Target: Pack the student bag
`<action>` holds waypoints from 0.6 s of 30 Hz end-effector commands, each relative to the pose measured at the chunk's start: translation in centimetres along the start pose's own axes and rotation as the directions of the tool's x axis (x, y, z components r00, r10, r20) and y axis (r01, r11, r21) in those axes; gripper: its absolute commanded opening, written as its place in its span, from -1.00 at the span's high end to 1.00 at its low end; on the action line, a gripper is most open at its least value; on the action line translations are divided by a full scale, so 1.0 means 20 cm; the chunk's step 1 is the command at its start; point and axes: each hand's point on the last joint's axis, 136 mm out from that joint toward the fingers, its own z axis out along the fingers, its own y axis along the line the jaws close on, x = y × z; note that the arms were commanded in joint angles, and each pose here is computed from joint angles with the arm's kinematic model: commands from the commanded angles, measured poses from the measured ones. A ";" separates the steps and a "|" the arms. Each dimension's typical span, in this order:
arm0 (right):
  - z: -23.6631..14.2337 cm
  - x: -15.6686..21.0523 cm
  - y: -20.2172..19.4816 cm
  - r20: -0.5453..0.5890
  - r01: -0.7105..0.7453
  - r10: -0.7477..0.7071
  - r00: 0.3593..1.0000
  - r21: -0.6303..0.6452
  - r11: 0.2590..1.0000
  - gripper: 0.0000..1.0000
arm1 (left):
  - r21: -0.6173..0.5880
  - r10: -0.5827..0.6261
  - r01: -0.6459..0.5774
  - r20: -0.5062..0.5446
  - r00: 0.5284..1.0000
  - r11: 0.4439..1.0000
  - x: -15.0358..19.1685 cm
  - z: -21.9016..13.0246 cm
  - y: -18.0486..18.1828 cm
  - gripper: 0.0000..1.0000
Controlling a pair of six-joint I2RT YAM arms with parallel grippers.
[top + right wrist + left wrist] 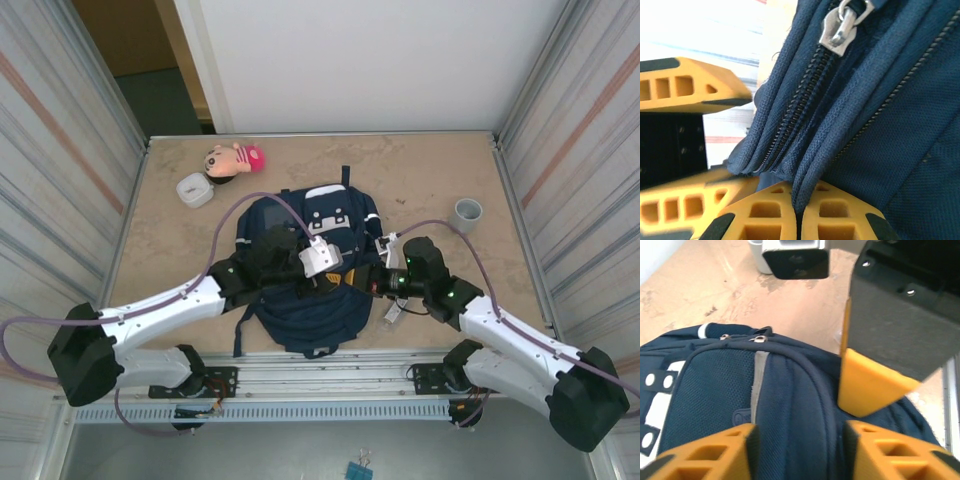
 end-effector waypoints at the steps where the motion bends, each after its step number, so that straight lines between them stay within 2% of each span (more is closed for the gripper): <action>1: -0.02 0.00 0.26 0.008 0.192 -0.193 0.981 -0.151 0.970 1.00 | -0.105 -0.014 0.015 0.010 1.000 0.994 0.03 0.01 0.09 0.41; 2: -0.02 0.01 0.24 0.009 0.210 -0.211 0.977 -0.142 0.967 1.00 | -0.098 -0.031 0.033 0.022 0.999 0.995 0.03 0.01 0.10 0.53; 3: -0.03 0.01 0.23 0.017 0.231 -0.230 0.973 -0.125 0.965 0.90 | -0.084 -0.047 0.050 0.038 0.998 0.995 0.04 0.00 0.10 0.67; 6: -0.09 -0.02 0.18 0.063 0.297 -0.293 0.954 -0.064 0.953 0.47 | -0.016 -0.087 0.089 0.105 0.991 0.996 0.04 -0.04 0.08 0.98; 8: -0.14 -0.05 0.19 0.089 0.344 -0.339 0.937 -0.062 0.937 0.11 | 0.061 -0.096 0.086 0.166 0.981 0.994 0.03 -0.08 0.03 1.00; 10: -0.18 -0.09 0.17 0.093 0.372 -0.366 0.926 -0.049 0.927 -0.07 | 0.109 -0.104 0.082 0.217 0.971 0.991 0.02 -0.13 0.01 1.00; 14: -0.25 -0.21 0.14 0.079 0.387 -0.381 0.921 -0.072 0.919 -0.18 | 0.182 -0.122 0.069 0.299 0.946 0.981 0.01 -0.20 -0.02 1.00; 18: -0.23 -0.31 0.14 0.053 0.420 -0.417 0.907 -0.109 0.901 -0.28 | 0.228 -0.125 0.052 0.320 0.939 0.972 0.00 -0.23 -0.05 1.00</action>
